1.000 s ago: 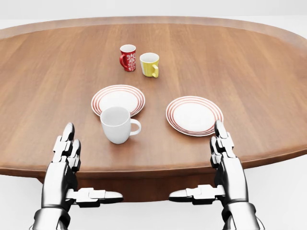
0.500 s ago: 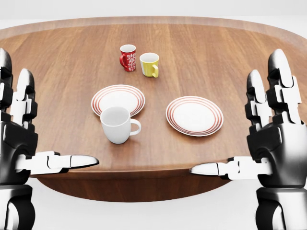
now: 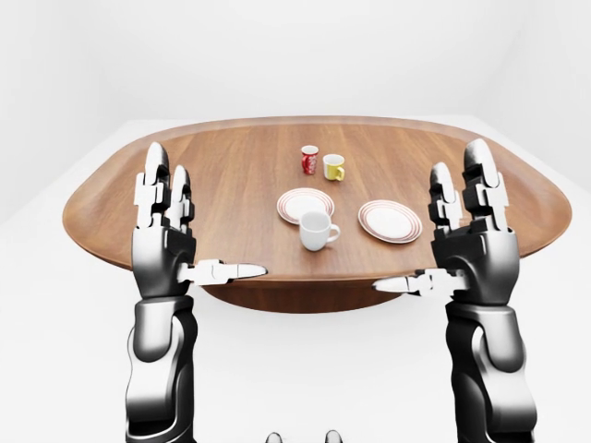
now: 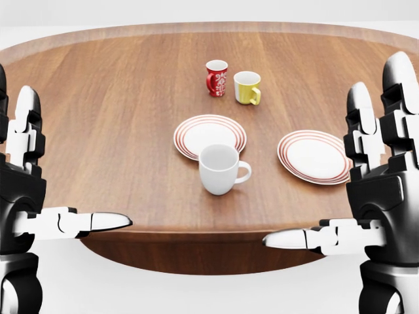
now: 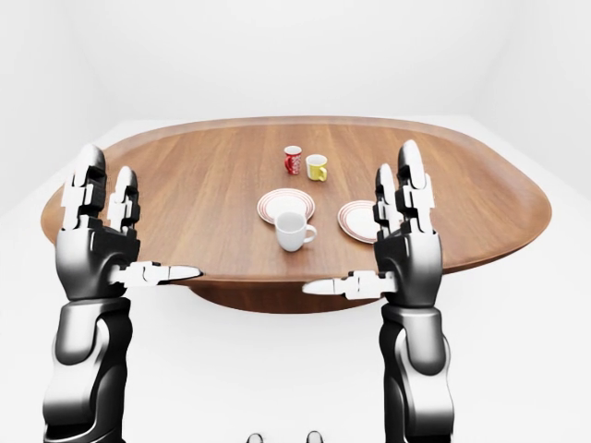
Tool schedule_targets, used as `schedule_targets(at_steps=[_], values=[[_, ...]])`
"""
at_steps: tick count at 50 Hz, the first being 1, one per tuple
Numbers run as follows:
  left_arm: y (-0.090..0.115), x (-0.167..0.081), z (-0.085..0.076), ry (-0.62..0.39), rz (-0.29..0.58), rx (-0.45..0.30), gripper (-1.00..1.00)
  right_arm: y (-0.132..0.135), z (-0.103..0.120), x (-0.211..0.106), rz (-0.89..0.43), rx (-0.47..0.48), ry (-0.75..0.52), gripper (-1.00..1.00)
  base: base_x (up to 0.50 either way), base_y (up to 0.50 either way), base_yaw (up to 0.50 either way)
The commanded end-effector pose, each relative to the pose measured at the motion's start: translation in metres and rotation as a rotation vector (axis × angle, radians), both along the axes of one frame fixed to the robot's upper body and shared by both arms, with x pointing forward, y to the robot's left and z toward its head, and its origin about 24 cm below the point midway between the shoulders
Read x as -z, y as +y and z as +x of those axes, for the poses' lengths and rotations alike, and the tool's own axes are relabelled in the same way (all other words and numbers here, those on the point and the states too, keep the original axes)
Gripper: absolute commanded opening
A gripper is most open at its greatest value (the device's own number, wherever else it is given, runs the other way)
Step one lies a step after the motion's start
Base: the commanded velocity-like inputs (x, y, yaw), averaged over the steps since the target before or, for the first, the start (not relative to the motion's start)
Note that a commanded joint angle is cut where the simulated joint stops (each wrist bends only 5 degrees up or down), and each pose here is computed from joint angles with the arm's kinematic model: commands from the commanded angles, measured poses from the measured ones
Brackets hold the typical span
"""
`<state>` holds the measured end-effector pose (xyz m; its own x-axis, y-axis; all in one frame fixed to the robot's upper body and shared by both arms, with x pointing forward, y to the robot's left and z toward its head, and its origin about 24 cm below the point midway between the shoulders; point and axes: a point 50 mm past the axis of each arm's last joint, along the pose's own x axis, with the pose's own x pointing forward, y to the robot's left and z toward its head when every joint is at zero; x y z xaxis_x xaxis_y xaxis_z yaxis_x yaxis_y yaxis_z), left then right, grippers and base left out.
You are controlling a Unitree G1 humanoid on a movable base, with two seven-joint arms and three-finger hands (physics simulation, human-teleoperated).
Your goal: Put the white mug on the left plate.
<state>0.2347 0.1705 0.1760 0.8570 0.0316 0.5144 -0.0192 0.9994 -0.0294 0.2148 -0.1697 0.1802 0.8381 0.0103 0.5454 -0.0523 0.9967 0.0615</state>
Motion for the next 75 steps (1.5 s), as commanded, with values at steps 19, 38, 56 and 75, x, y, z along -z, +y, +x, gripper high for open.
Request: schedule_targets(at_steps=[19, 38, 56, 75], values=[[0.0, -0.001, -0.002, -0.008, 0.007, 0.006, 1.0, -0.002, 0.0, 0.001, 0.023, 0.013, 0.006, 1.0, 0.0, 0.32, 0.0], [-0.001, -0.002, -0.003, -0.009, 0.006, 0.008, 1.0, -0.001, -0.006, -0.006, 0.024, -0.006, -0.033, 1.0, 0.42, 0.05, 0.0], [-0.002, -0.001, -0.003, -0.006, 0.01, 0.012, 1.0, -0.001, -0.007, -0.007, 0.023, -0.01, -0.041, 1.0, 0.5, 0.07, 0.0], [-0.002, 0.002, -0.002, 0.005, 0.011, 0.013, 1.0, 0.0, -0.008, -0.008, 0.02, -0.013, -0.046, 1.0, 0.5, 0.07, 0.0]])
